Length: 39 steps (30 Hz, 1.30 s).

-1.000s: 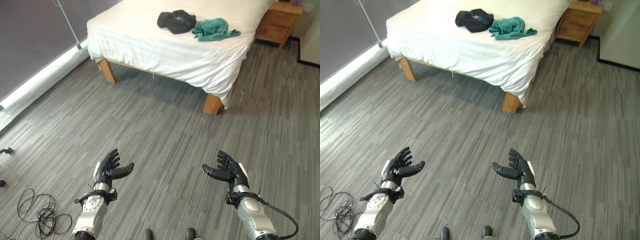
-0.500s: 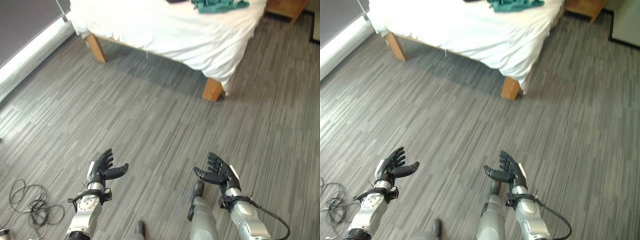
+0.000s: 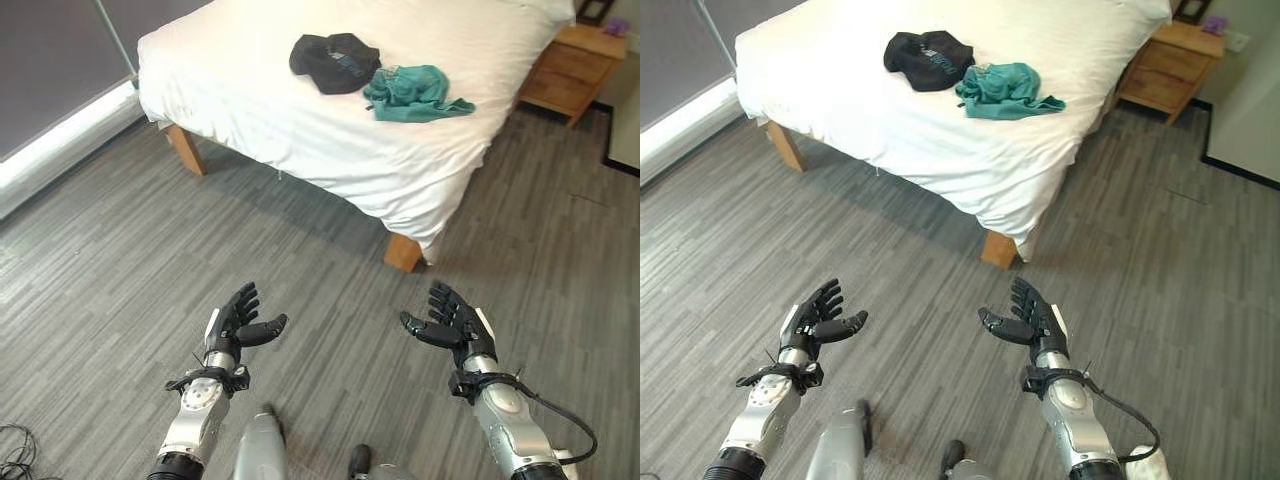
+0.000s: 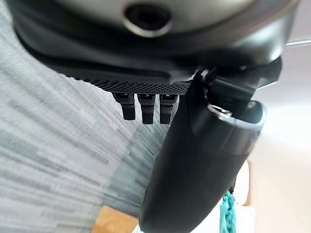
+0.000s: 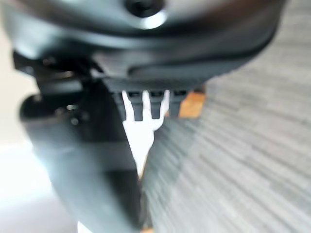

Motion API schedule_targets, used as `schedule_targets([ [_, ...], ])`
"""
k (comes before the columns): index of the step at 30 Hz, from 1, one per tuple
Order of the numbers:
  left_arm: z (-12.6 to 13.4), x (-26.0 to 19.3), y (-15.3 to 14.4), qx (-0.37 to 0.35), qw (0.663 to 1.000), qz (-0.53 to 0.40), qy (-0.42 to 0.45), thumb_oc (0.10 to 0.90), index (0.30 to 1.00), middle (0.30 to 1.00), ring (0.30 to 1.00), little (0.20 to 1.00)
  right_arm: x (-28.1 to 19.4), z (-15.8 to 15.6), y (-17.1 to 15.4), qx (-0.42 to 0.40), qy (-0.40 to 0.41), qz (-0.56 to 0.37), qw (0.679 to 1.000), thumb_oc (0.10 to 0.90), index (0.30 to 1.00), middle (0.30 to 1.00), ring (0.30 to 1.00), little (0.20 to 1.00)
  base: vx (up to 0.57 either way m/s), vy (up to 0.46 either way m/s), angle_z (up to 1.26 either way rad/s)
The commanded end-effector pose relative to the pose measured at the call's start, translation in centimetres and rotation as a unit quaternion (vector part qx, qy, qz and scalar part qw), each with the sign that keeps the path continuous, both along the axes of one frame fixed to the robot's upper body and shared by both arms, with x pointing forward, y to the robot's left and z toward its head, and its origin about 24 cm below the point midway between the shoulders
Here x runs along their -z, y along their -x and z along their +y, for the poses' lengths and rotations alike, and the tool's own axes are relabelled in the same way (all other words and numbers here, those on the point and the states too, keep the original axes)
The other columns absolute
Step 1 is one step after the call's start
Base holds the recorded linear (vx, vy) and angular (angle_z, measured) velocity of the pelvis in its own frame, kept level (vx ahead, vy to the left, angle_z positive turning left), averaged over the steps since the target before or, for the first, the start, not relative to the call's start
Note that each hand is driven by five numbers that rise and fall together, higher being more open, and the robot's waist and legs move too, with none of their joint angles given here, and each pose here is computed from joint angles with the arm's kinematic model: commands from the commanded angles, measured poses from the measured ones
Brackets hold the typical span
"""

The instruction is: Pick up bed clothes into laundry basket.

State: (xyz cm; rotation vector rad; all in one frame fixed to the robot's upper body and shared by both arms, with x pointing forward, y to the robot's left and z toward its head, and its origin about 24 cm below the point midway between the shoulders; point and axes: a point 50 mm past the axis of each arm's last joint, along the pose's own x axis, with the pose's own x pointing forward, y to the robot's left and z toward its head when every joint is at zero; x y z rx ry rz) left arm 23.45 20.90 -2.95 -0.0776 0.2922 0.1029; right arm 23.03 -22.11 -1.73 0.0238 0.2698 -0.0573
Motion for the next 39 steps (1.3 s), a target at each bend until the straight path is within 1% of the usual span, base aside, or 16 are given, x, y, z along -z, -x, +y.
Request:
schedule_targets([
  [1,2.8,-4.9,-0.9,-0.034,0.991,-0.126,-0.028,0.8,0.9,0.9,0.9,0.9,-5.8,1.5,-3.0,-0.05,-0.011,-0.152,0.987,0.8,0.9,0.9,0.9,0.9,0.55,0.175,-0.52],
  [3,3.3,-5.0,-0.3,-0.036,0.99,-0.129,-0.034,0.8,0.9,0.9,0.9,0.9,-5.7,2.7,-3.1,-0.07,-0.025,-0.15,0.986,0.8,0.9,0.9,0.9,0.9,0.54,0.182,-0.69],
  [9,2.3,-5.9,-1.4,-0.004,0.988,-0.138,-0.063,0.8,0.9,0.9,0.9,0.9,-6.2,5.9,-3.9,-0.1,-0.061,-0.165,0.979,0.8,0.9,0.9,0.9,0.9,0.51,0.355,0.01],
  [12,2.9,-6.9,-1.7,-0.006,0.985,-0.157,-0.071,0.8,0.9,0.9,0.9,0.9,-7.5,6.3,-4.7,-0.114,-0.046,-0.188,0.975,0.8,0.9,0.9,0.9,0.9,0.55,0.225,0.18],
  [16,3.1,-8.1,-1.8,0.009,0.981,-0.181,-0.073,0.8,0.9,0.9,0.9,0.9,-8.7,4.9,-5.6,-0.106,-0.008,-0.205,0.973,0.8,0.9,0.9,0.9,0.9,0.47,-0.097,0.16],
  [17,3.2,-8.8,-2.3,0.021,0.978,-0.193,-0.081,0.8,0.9,0.9,0.9,0.9,-9.8,3.1,-6.1,-0.092,0.059,-0.214,0.971,0.8,0.9,0.9,0.9,0.9,0.51,-0.26,0.18],
  [18,3.2,-9.2,-2.7,0.025,0.976,-0.199,-0.085,0.8,0.9,0.9,0.9,0.9,-10.5,1.7,-6.2,-0.082,0.099,-0.217,0.968,0.8,0.9,0.9,0.9,0.9,0.64,-0.309,0.26],
  [20,2.9,-9.8,-3.3,0.033,0.973,-0.212,-0.086,0.8,0.9,0.9,0.9,0.9,-12.1,-0.7,-5.9,-0.052,0.148,-0.234,0.96,0.8,0.9,0.9,0.9,0.9,0.39,-0.169,0.38],
  [21,2.8,-9.8,-3.4,0.034,0.973,-0.212,-0.085,0.8,0.9,0.9,0.9,0.9,-12.1,-0.8,-5.8,-0.05,0.149,-0.233,0.96,0.8,0.9,0.9,0.9,0.9,0.48,-0.225,0.5],
  [22,2.5,-10.2,-3.7,0.046,0.97,-0.221,-0.088,0.8,0.9,0.9,0.9,0.9,-13.6,-3.6,-5.3,-0.016,0.2,-0.241,0.95,0.8,0.9,0.9,0.9,0.9,0.45,-0.225,0.43],
  [24,1.9,-10.5,-4.1,0.062,0.969,-0.228,-0.073,0.8,0.9,0.9,0.9,0.9,-15.0,-6.1,-5.4,0.018,0.239,-0.242,0.94,0.8,0.9,0.9,0.9,0.9,0.45,-0.253,0.5],
  [26,1.7,-10.5,-4.2,0.062,0.969,-0.23,-0.066,0.8,0.9,0.9,0.9,0.9,-15.0,-6.5,-5.5,0.026,0.237,-0.242,0.941,0.8,0.9,0.9,0.9,0.9,0.21,-0.147,0.09],
  [28,1.3,-9.8,-4.0,0.067,0.973,-0.217,-0.05,0.8,0.9,0.9,0.9,0.9,-16.4,-7.3,-5.9,0.033,0.259,-0.249,0.933,0.8,0.9,0.9,0.9,0.9,0.34,-0.298,-0.22],
  [34,0.0,-10.0,-4.1,0.087,0.971,-0.221,-0.002,0.8,0.9,0.9,0.9,0.9,-18.5,-6.8,-7.0,0.017,0.273,-0.274,0.922,0.8,0.9,0.9,0.9,0.9,0.23,-0.358,-0.1],
  [36,-0.2,-10.0,-4.2,0.085,0.972,-0.221,0.003,0.8,0.9,0.9,0.9,0.9,-18.6,-6.9,-7.2,0.018,0.281,-0.271,0.92,0.8,0.9,0.9,0.9,0.9,0.27,-0.088,-0.2],
  [39,-0.7,-9.8,-4.3,0.104,0.971,-0.215,0.009,0.8,0.9,0.9,0.9,0.9,-19.6,-6.0,-7.8,-0.011,0.301,-0.28,0.911,0.8,0.9,0.9,0.9,0.9,0.41,0.062,-0.07],
])
